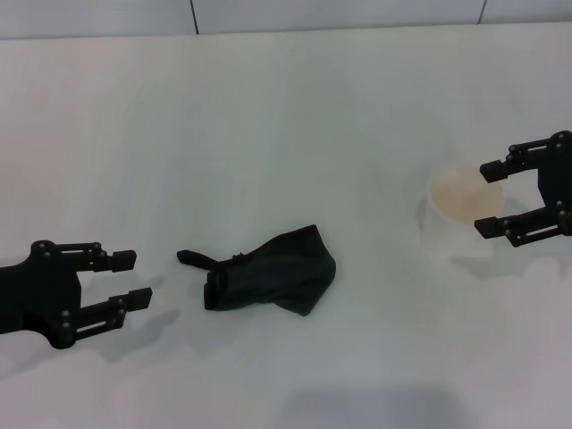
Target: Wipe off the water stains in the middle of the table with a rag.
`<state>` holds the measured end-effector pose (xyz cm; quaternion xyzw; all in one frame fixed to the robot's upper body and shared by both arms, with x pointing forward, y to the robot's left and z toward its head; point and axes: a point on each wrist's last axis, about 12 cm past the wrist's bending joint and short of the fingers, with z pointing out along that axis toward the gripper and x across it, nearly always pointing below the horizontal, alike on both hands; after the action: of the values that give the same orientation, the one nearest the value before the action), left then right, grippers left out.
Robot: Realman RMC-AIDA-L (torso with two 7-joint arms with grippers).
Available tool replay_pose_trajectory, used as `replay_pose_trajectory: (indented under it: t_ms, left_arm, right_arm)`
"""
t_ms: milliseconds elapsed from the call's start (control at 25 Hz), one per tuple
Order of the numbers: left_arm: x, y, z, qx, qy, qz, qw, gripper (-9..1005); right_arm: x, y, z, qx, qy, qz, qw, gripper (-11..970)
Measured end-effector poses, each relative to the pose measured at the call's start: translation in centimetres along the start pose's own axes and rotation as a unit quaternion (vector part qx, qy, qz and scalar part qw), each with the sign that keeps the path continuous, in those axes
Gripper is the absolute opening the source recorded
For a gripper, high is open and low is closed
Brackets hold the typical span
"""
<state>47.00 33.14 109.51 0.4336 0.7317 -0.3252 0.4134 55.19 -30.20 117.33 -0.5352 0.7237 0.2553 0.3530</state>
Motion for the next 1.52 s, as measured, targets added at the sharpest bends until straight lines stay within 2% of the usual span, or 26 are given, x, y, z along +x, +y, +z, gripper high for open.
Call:
replay_pose_trajectory:
  t_ms: [920,1520]
  left_arm:
    - [-0.4,0.1,0.6,0.001,-0.006,0.003,1.000,501]
    - [-1.4,0.6,1.3,0.002,-0.020,0.006,1.000,501]
  right_arm:
    - [-0.6,-0.4,1.2,0.009,-0.002,-0.011,1.000,764]
    - [-0.3,-0.2,1.2,0.017,-0.041,-0.021,0.999,763]
